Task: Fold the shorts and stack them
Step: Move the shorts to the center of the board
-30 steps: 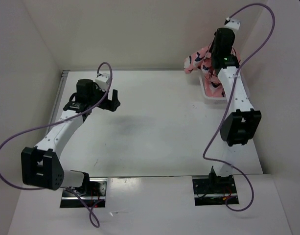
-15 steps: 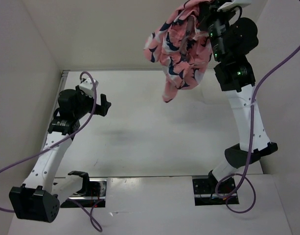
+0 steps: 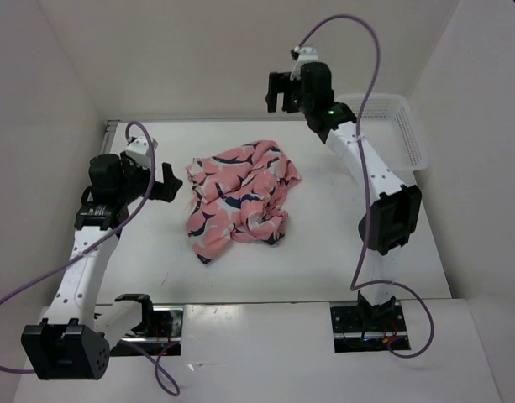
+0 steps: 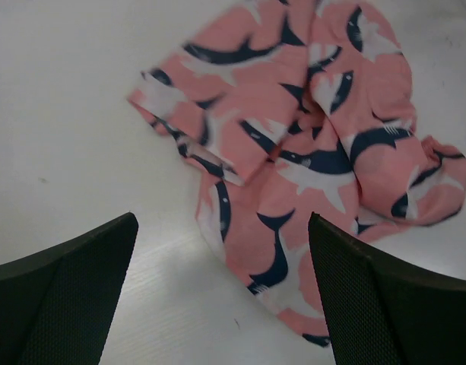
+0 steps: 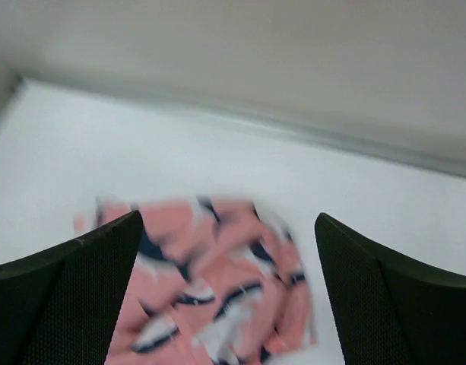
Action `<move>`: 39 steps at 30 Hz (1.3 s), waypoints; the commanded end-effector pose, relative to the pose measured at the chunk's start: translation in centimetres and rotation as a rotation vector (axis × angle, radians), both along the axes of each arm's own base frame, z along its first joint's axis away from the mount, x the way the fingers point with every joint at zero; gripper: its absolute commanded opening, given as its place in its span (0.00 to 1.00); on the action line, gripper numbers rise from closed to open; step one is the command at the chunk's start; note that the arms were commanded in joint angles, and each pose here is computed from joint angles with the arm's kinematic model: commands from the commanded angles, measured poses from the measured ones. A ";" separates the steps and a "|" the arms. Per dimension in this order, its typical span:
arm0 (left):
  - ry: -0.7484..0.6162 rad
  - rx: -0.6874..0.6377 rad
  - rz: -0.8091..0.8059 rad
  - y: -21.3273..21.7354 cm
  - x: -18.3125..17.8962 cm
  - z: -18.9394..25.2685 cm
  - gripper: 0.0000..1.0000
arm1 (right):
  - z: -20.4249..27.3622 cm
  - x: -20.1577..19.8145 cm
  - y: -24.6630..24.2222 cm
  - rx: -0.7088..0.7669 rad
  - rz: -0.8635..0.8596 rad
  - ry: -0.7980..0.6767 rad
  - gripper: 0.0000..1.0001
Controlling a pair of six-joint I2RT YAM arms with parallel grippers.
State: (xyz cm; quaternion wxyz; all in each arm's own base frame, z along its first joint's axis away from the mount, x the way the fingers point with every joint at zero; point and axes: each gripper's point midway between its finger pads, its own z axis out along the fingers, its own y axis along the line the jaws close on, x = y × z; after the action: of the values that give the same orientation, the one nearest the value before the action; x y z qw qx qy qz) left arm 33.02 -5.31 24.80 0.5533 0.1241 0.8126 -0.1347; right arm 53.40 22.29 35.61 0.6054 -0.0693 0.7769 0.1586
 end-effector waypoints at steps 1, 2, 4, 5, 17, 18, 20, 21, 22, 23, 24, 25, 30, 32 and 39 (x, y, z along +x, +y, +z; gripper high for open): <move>0.158 -0.073 -0.133 -2.4 -2.3 -1.6 1.00 | -1.2 -2.7 -0.6 -0.210 0.136 -0.005 0.99; 0.242 -0.099 -0.160 -2.9 -3.7 -2.9 1.00 | -2.1 -3.6 -0.7 -0.244 0.169 0.012 0.97; 0.336 -0.107 -0.176 -3.5 -5.0 -4.9 1.00 | -5.5 -6.7 -2.1 -0.288 0.248 0.102 0.88; 0.403 -0.115 -0.206 -4.4 -6.4 -6.3 1.00 | -6.8 -8.2 -2.0 -0.273 0.301 0.139 0.84; 0.665 0.047 -0.310 -7.6 -11.7 -15.2 1.00 | -25.1 -20.7 -3.4 -0.121 0.436 0.611 0.69; 0.660 0.066 -0.305 -7.6 -11.5 -15.8 1.00 | -25.3 -20.5 -3.1 -0.108 0.438 0.616 0.69; 0.610 0.116 -0.286 -7.6 -10.2 -16.6 1.00 | -26.0 -19.9 -2.8 -0.084 0.421 0.637 0.71; 0.613 0.135 -0.283 -7.7 -10.1 -17.3 1.00 | -26.1 -19.6 -2.7 -0.084 0.421 0.640 0.72; 0.571 0.159 -0.277 -8.0 -9.2 -17.2 1.00 | -26.4 -19.5 -2.6 -0.072 0.412 0.650 0.72; 0.571 0.174 -0.271 -7.9 -9.1 -17.8 1.00 | -26.8 -19.2 -2.1 -0.052 0.416 0.664 0.72; 0.569 0.188 -0.268 -8.0 -8.8 -18.1 1.00 | -26.7 -18.9 -1.8 -0.032 0.419 0.668 0.74; 0.566 0.208 -0.272 -8.2 -8.9 -18.7 1.00 | -26.8 -19.1 -1.3 -0.003 0.433 0.684 0.74; 0.540 0.234 -0.273 -8.7 -8.3 -20.3 1.00 | -28.4 -18.4 -0.4 0.085 0.349 0.768 0.72; 0.543 0.235 -0.273 -8.7 -8.2 -20.9 0.85 | -29.5 -18.4 -0.4 0.107 0.314 0.809 0.72; 0.586 0.196 -0.332 -9.6 -9.5 -21.3 0.17 | -30.1 -19.7 2.2 0.227 0.368 0.904 0.62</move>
State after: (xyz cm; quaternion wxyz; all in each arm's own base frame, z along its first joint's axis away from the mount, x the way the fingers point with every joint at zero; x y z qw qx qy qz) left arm 23.43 -14.10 3.31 0.2450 0.2552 0.9223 -0.1557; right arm 32.79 21.90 3.68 0.1645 -0.0627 0.9321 0.3166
